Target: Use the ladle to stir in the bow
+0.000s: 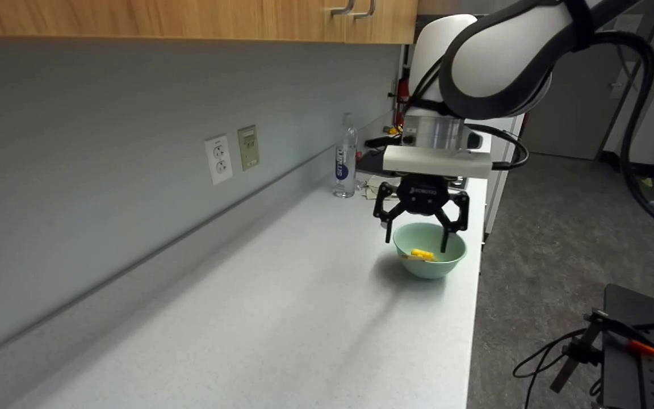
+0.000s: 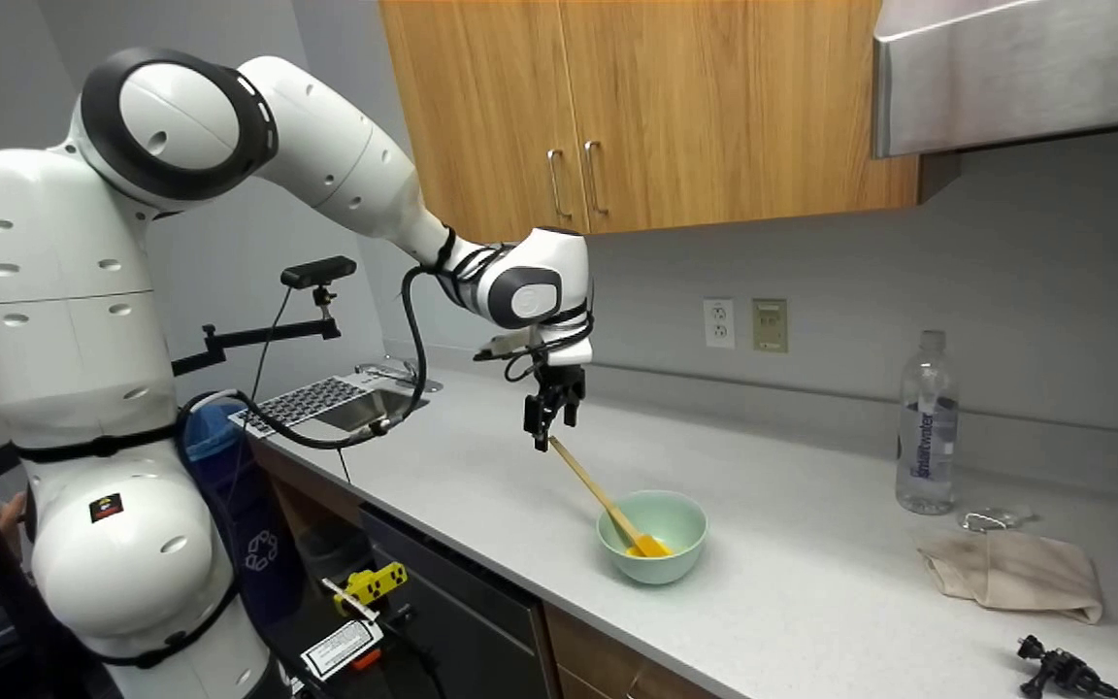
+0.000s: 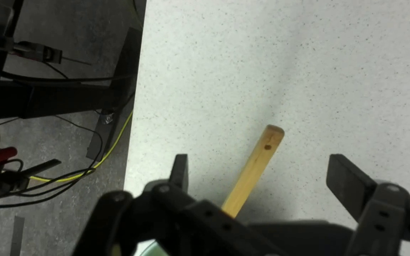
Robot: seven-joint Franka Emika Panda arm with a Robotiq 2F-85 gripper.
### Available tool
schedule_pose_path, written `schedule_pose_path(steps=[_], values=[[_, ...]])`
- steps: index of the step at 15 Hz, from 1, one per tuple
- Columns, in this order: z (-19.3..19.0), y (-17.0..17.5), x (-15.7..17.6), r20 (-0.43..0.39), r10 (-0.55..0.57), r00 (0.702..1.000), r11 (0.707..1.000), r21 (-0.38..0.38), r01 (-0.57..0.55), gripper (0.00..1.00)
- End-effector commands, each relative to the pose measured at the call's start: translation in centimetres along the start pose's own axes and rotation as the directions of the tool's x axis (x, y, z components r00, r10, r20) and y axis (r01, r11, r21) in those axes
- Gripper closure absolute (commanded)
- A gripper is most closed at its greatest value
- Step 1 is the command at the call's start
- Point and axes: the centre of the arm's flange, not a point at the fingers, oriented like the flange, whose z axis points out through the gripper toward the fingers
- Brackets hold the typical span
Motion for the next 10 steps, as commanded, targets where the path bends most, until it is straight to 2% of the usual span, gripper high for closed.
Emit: schedule_pose_path(steps=[1, 2, 3, 5, 8, 9, 10], values=[[1.2, 0.5, -1.7, -0.089, -0.010, 0.996, 1.000, -0.006, 0.010, 0.06], [1.6, 0.4, -1.8, -0.106, -0.014, 0.994, 1.000, -0.012, 0.012, 0.14], [1.9, 0.3, -1.9, -0.121, -0.018, 0.993, 1.000, -0.016, 0.016, 0.17], [2.2, 0.1, -1.9, -0.138, -0.017, 0.990, 1.000, -0.023, 0.014, 0.34], [2.6, 0.0, -1.7, -0.146, -0.013, 0.989, 0.999, -0.033, 0.008, 0.46], [2.8, 0.0, -1.7, -0.147, -0.014, 0.989, 0.999, -0.037, 0.009, 0.66], [2.9, -0.1, -1.7, -0.150, -0.018, 0.989, 0.999, -0.039, 0.012, 0.73]])
